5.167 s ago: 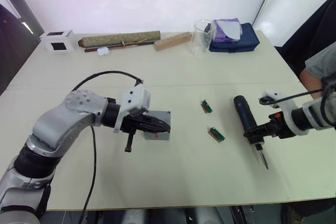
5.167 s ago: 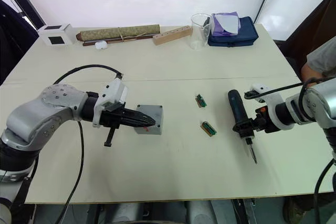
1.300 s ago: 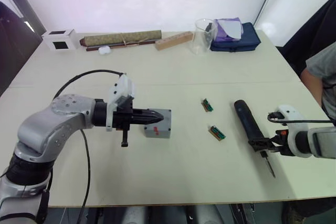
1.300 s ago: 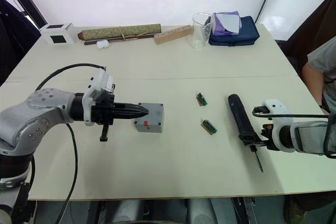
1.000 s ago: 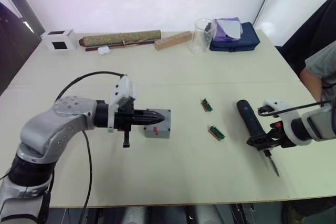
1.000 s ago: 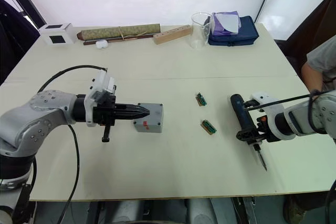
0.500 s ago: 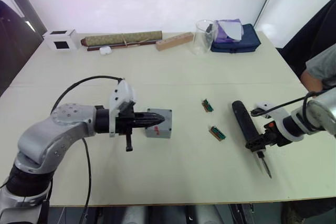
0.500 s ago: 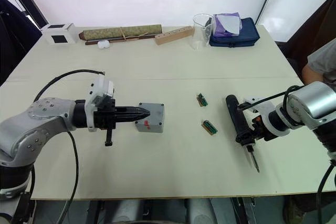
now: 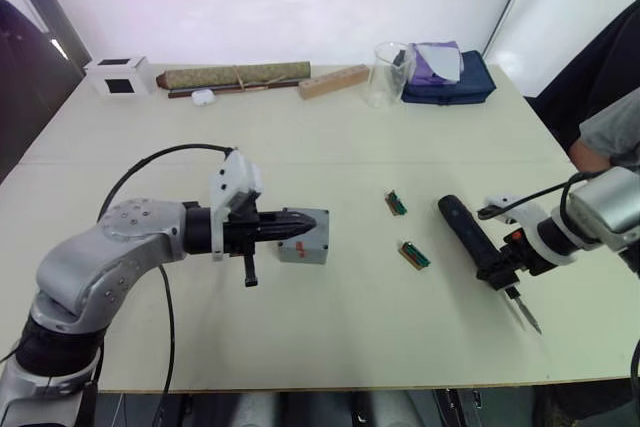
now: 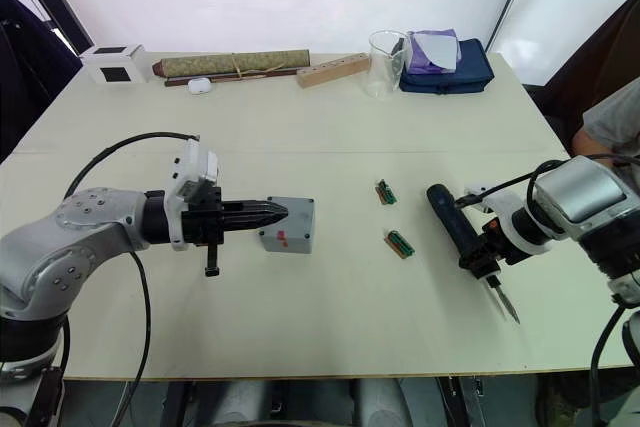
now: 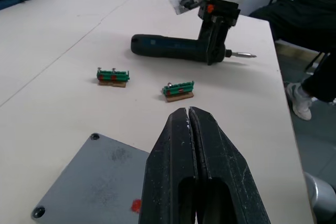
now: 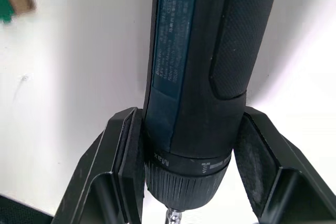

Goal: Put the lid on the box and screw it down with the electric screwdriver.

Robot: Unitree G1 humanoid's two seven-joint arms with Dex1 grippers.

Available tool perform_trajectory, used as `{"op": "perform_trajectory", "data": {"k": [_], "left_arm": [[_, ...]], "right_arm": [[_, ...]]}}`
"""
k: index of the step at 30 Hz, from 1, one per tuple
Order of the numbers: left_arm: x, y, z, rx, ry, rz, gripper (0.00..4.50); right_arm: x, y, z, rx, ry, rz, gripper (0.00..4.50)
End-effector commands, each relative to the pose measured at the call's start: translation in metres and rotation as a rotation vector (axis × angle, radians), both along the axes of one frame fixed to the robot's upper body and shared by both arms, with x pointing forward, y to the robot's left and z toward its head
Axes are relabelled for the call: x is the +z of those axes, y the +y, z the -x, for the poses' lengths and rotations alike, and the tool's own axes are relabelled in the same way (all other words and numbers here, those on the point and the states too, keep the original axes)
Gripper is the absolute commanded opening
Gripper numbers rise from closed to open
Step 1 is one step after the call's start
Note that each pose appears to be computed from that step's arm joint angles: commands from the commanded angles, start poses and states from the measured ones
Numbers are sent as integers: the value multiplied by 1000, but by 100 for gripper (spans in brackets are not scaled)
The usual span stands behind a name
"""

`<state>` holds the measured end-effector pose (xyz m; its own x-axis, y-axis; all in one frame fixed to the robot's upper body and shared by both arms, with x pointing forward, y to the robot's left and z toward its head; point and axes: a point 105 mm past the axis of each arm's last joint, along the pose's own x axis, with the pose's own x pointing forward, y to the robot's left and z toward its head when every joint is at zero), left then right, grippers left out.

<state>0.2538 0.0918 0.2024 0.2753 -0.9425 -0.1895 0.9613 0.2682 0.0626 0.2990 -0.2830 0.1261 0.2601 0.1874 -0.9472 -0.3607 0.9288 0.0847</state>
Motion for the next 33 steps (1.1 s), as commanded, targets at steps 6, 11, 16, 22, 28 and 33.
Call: {"op": "perform_trajectory", "data": {"k": [6, 11, 16, 22, 28, 33], "left_arm": [[5, 16, -13, 21, -4, 5, 0], [-2, 25, -27, 36, 34, -18, 0], [-8, 35, -39, 64, 52, -32, 0], [-14, 36, -44, 81, 41, -63, 0], [-27, 31, -46, 93, 31, -96, 0], [-42, 27, -48, 103, 38, -121, 0]], "right_arm": [[111, 12, -31, 49, -448, -195, 209], [184, 69, -41, 193, -1061, -540, 209], [201, 117, -12, 178, -1444, -785, 209], [186, 169, 11, 208, -1554, -850, 209], [158, 198, 21, 308, -1541, -806, 209], [142, 213, 24, 338, -1510, -820, 209]]}}
